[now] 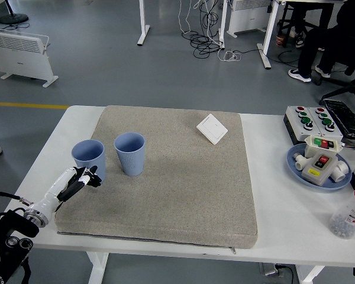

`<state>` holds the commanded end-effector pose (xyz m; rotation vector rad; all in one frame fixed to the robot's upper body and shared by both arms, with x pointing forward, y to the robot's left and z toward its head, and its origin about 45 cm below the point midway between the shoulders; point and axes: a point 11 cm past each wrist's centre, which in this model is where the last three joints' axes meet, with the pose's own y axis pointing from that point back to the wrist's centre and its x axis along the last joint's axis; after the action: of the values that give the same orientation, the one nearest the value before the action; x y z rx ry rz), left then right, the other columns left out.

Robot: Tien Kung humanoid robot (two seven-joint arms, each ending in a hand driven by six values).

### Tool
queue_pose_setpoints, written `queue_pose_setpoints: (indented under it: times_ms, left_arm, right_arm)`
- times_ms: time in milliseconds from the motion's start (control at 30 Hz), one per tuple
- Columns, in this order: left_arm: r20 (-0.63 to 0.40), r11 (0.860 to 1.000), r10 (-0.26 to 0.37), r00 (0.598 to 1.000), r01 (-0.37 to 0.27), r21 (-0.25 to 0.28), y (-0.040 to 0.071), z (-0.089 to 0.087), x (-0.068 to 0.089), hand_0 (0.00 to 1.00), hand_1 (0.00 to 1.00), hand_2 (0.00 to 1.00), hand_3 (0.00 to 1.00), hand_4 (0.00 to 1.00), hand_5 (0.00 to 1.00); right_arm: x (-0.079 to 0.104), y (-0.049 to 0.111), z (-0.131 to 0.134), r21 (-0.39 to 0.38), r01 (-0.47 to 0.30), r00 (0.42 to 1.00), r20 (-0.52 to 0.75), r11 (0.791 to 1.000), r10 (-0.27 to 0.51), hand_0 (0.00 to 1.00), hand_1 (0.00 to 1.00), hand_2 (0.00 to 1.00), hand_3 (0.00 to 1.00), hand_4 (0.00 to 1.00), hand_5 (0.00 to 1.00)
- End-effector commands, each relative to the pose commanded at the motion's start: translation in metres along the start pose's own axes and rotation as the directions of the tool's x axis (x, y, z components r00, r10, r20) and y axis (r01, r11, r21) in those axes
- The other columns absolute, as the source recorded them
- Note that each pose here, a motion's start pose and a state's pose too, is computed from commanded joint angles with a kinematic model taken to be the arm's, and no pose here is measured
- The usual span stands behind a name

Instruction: Push cup pick cup insert cup

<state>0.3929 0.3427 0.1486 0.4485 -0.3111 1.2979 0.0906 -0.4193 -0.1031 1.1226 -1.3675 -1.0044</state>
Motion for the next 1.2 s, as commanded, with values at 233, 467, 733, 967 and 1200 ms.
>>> queue_pose_setpoints:
  times_ms: [233,467,733,967,1200]
  left_arm:
    - [0.034,1.0,0.005,0.999,-0.005,0.012,-0.004,-0.003,0.006,0.68,0.533,0.49,0.448,0.621,0.998]
    - [0.046,1.0,0.01,0.999,-0.01,-0.003,-0.01,0.004,0.011,0.681,0.534,0.491,0.449,0.617,0.998]
    - [0.047,1.0,0.008,0.999,-0.007,-0.007,-0.017,0.008,0.012,0.683,0.534,0.491,0.449,0.614,0.998]
    - [0.046,1.0,0.004,0.999,-0.003,-0.012,-0.026,0.013,0.008,0.686,0.533,0.49,0.447,0.611,0.998]
    - [0.044,1.0,0.005,0.999,-0.004,-0.018,-0.035,0.018,0.007,0.686,0.532,0.49,0.446,0.611,0.998]
  right_arm:
    - [0.0,0.0,0.002,-0.005,0.001,1.0,-0.003,1.0,-0.001,0.773,0.676,0.674,0.566,0.125,0.477]
    - [-0.001,0.0,0.003,-0.006,0.001,1.0,-0.005,1.0,-0.001,0.772,0.676,0.675,0.566,0.126,0.474]
    - [0.0,0.0,0.001,-0.003,0.001,1.0,-0.008,1.0,-0.001,0.772,0.676,0.674,0.566,0.126,0.475]
    - [0.0,0.0,-0.001,0.0,0.001,1.0,-0.01,1.0,-0.001,0.772,0.675,0.674,0.566,0.126,0.474]
    - [0.0,0.0,0.0,0.0,0.001,1.0,-0.009,1.0,-0.001,0.772,0.675,0.674,0.566,0.127,0.472]
